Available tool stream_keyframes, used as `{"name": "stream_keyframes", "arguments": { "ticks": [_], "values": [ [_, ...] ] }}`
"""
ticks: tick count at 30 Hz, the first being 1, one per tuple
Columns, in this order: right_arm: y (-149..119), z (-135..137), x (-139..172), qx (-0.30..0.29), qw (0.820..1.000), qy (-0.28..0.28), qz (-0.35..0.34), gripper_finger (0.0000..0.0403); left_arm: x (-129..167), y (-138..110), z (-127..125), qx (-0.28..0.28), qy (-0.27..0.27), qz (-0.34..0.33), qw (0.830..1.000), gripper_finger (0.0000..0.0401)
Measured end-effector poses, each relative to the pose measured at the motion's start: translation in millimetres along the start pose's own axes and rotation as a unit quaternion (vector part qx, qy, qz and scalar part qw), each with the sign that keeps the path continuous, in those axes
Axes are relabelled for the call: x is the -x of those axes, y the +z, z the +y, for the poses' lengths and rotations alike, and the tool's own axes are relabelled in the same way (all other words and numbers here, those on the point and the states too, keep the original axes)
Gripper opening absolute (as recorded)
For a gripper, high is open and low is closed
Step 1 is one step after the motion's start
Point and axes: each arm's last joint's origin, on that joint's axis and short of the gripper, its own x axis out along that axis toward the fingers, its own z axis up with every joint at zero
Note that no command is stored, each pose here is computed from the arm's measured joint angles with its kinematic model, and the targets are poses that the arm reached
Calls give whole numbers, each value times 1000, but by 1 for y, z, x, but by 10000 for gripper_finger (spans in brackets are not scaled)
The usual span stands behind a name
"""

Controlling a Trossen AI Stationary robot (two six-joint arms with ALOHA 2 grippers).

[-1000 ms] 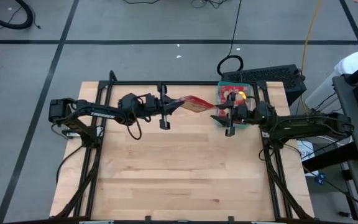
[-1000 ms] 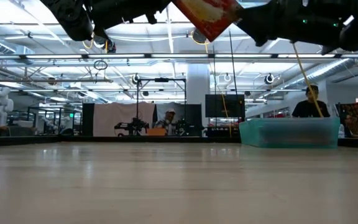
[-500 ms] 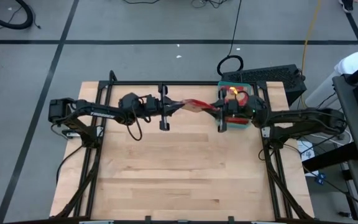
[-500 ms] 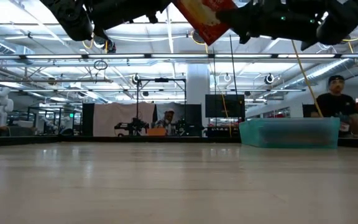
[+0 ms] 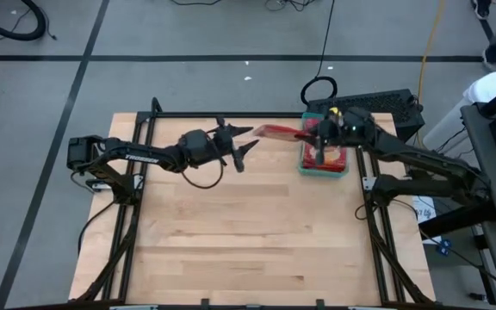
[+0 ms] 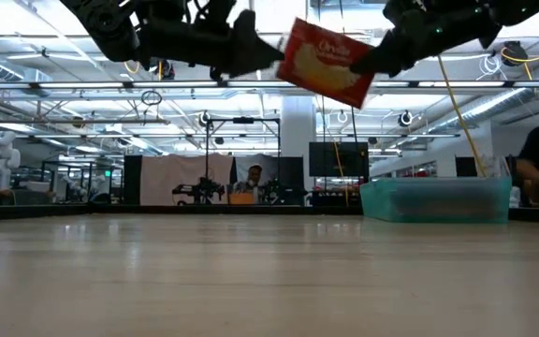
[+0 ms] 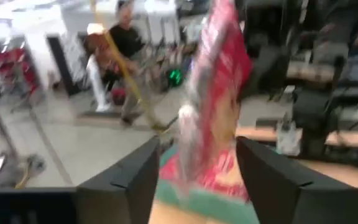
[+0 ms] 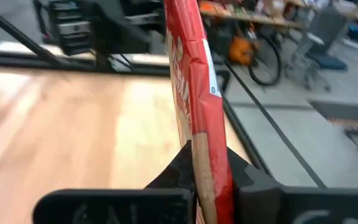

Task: Sort popcorn bags into baskets
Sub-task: Put the red popcorn bag into the green bin

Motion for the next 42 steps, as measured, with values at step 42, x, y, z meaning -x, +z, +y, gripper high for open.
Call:
{"name": "stream_keyframes", "arguments": {
  "ticks": [42],
  "values": [
    [-72, -76, 71, -138, 911, -163, 351, 34, 15, -27, -42, 59, -50, 168, 983, 208]
  ]
}}
